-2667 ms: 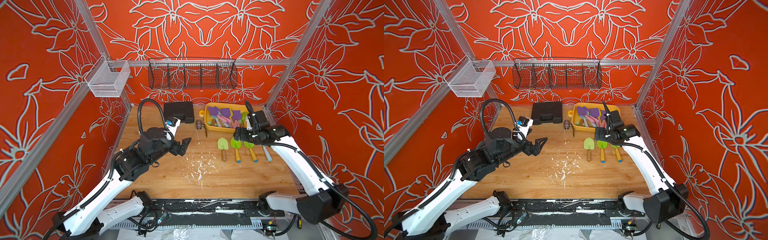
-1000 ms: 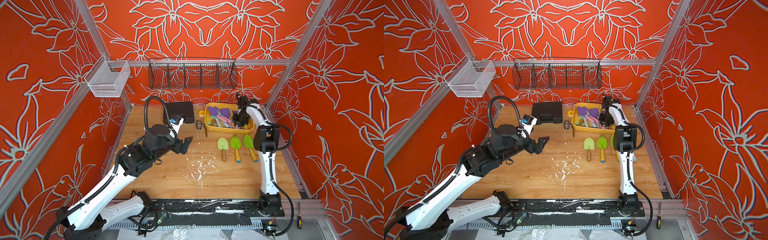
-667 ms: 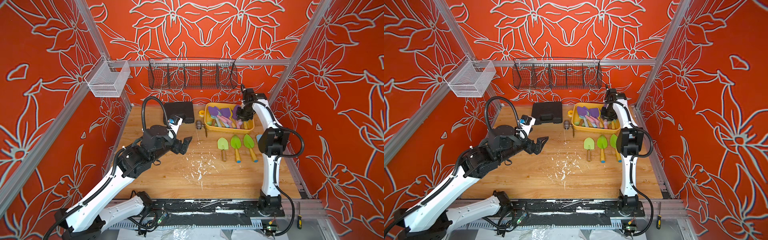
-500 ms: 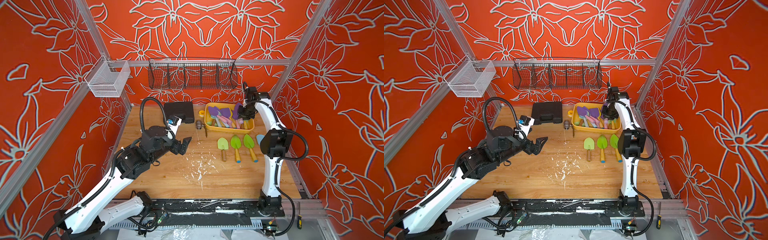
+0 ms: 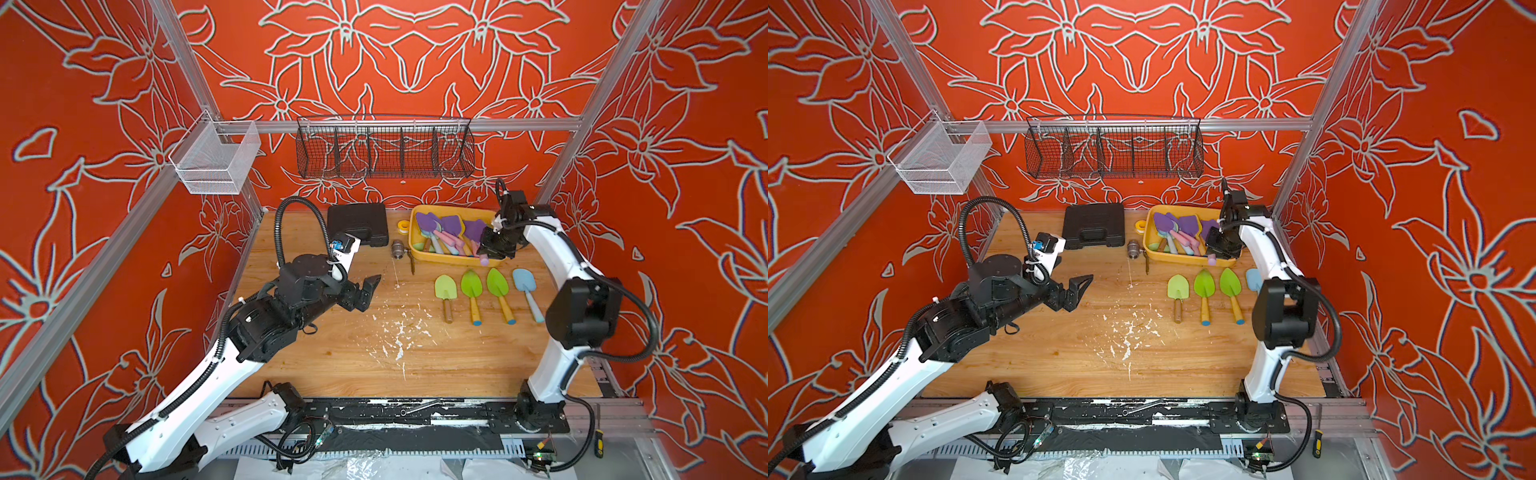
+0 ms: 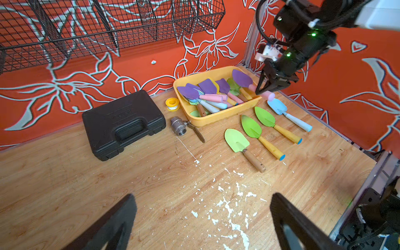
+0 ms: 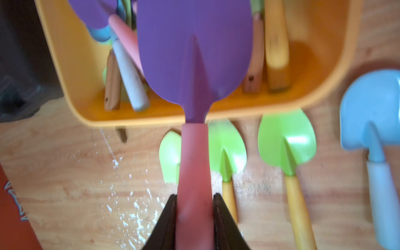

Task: Take the shovel out of the storage box
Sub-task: Place the shovel at the center of the board.

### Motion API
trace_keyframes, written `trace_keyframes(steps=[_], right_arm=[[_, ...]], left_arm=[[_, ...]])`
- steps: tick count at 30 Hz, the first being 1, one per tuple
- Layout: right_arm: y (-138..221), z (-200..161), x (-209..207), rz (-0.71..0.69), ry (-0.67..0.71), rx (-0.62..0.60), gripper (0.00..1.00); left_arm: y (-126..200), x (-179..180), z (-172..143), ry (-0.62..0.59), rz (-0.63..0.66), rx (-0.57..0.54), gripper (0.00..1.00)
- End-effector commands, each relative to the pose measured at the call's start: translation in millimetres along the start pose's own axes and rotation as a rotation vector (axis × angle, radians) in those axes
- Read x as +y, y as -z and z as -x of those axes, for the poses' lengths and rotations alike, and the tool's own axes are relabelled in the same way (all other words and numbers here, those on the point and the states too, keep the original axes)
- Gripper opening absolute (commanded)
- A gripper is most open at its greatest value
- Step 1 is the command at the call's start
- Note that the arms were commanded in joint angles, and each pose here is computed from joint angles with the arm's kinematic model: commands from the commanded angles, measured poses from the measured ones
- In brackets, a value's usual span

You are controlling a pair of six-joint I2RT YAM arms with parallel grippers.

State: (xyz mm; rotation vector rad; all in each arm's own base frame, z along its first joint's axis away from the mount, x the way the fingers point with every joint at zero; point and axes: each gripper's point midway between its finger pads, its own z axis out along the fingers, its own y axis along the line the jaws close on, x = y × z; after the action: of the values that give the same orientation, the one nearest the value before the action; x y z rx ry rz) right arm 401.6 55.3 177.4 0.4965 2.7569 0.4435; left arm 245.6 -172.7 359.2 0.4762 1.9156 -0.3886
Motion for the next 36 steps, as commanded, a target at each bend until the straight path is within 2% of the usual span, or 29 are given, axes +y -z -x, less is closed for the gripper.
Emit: trace_keyframes(steps=[1, 4, 9, 17, 23, 29, 36], right_arm=[[13, -16, 9, 0.119, -0.040, -0.097, 0.00], [15, -49, 10, 0.216, -0.054, -0.105, 0.00], [21, -85, -1, 0.256, -0.054, -0.130, 0.00], [20, -104, 5, 0.336, -0.051, -0.128, 0.00], [6, -123, 46, 0.435, -0.026, -0.128, 0.00], [-21, -148, 77, 0.437, -0.022, -0.120, 0.00], [-45, -172, 83, 0.383, -0.019, -0.123, 0.00]], left_arm=[[1, 1, 0, -0.008, 0.005, -0.013, 0.97], [0, 0, -1, -0.008, 0.003, -0.011, 0.97], [-2, -3, -2, -0.005, -0.012, -0.008, 0.97], [-4, -7, -1, 0.003, -0.034, -0.007, 0.97], [0, -5, -2, 0.011, -0.031, -0.011, 0.97], [5, -3, -4, 0.019, -0.023, -0.011, 0.97], [8, -2, -9, 0.021, -0.022, -0.008, 0.97]])
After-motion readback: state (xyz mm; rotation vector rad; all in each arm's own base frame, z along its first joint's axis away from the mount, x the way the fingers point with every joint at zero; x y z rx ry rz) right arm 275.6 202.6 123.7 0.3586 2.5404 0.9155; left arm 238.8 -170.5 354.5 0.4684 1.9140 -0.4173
